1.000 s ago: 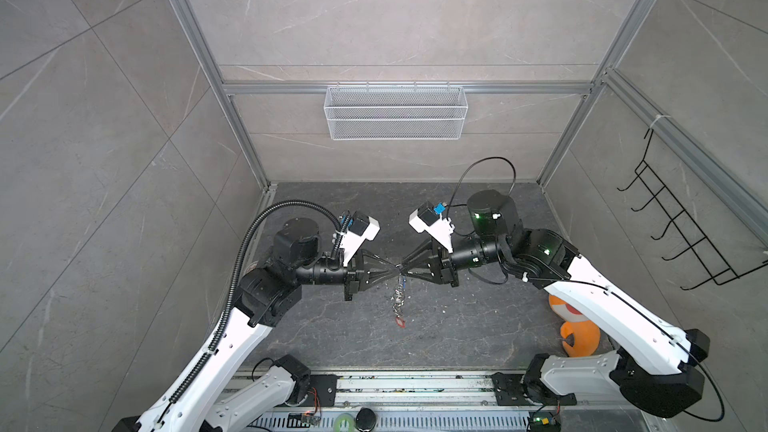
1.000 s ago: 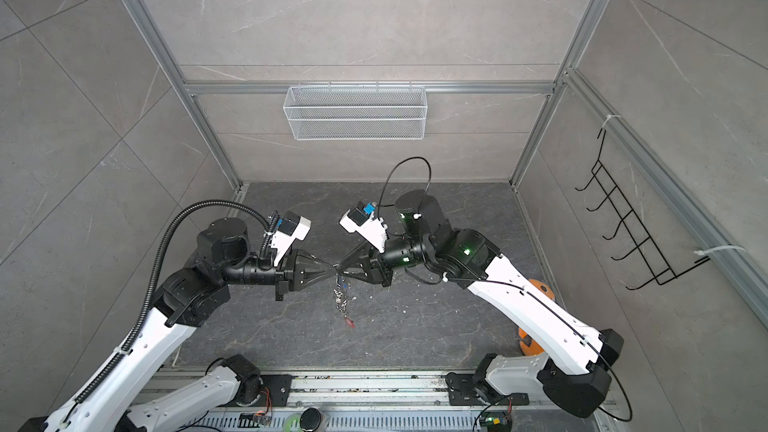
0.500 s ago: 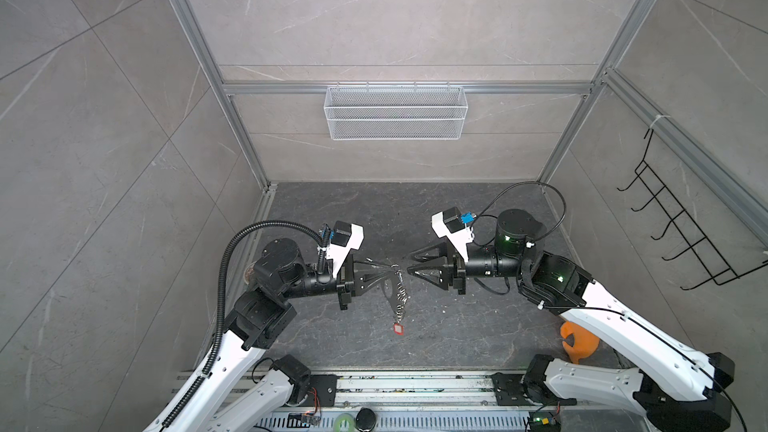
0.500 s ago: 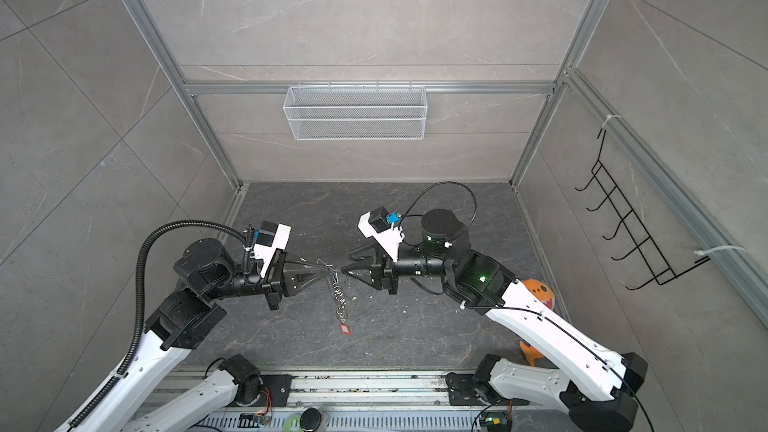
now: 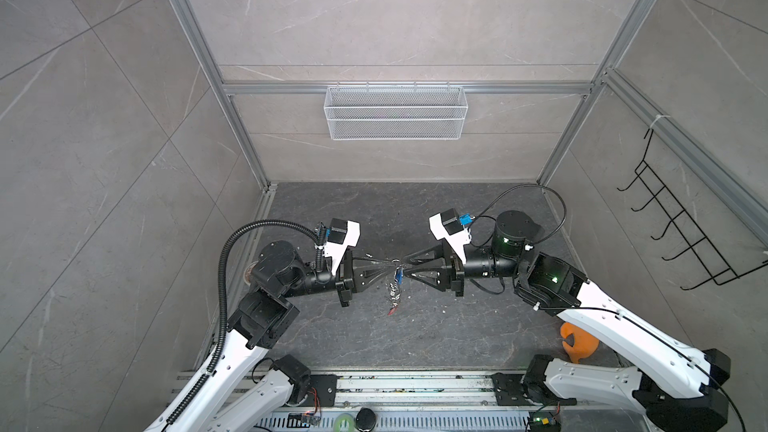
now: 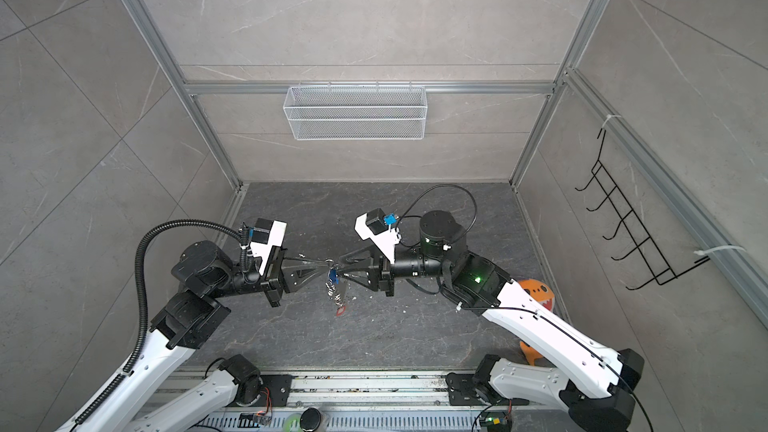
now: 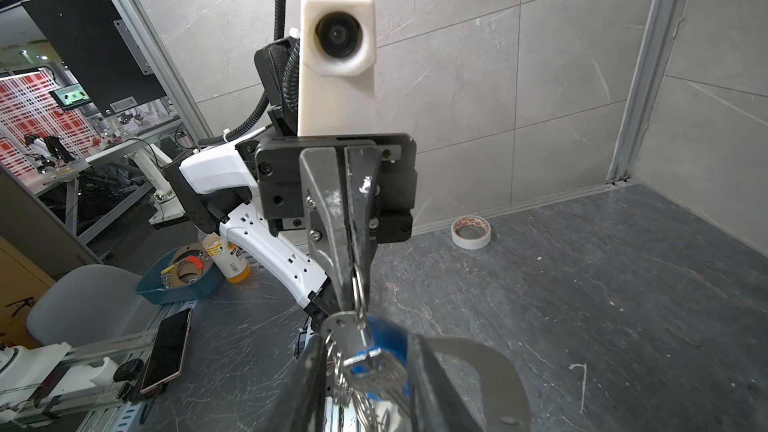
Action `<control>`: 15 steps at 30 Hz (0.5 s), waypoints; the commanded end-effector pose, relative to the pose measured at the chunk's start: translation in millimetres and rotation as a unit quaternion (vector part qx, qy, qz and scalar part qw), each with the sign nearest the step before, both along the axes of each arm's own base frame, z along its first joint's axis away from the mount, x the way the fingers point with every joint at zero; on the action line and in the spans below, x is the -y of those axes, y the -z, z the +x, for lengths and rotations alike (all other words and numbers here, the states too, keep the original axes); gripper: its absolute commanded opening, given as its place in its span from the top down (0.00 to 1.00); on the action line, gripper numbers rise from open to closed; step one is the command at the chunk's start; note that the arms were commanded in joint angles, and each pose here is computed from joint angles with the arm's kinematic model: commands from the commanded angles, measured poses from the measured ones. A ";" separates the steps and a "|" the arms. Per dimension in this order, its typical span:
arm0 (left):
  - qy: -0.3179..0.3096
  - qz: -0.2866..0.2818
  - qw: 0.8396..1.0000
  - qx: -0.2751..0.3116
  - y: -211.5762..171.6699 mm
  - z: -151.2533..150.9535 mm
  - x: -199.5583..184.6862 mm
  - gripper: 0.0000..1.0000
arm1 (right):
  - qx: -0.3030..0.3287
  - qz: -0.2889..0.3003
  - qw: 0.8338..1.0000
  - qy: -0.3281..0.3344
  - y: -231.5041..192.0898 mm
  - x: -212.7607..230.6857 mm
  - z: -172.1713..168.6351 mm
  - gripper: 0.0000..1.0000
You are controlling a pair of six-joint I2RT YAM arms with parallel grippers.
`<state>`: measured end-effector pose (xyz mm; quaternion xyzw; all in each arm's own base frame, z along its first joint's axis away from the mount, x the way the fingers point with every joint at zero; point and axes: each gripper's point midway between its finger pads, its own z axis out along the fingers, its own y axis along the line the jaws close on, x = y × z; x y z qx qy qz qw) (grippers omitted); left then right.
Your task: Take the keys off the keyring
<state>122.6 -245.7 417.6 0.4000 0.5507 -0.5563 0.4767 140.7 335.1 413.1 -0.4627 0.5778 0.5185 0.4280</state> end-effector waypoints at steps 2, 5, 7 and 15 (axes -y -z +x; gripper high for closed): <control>0.001 -0.035 0.999 0.034 -21.5 -6.0 -4.1 1.00 | 0.000 -0.002 1.000 -0.005 5.1 -4.1 -1.4 0.66; 0.005 -0.038 0.999 0.035 -22.8 -6.9 -3.7 1.00 | 0.001 -0.001 1.000 -0.006 4.3 -5.1 -1.5 0.69; 0.005 -0.037 0.999 0.033 -21.9 -5.9 -3.0 1.00 | 0.002 -0.001 1.000 -0.006 3.9 -5.5 -2.0 0.74; 0.000 -0.051 0.998 0.037 -26.4 -3.7 -3.4 1.00 | 0.007 -0.011 1.000 -0.007 7.4 -6.6 -4.2 0.99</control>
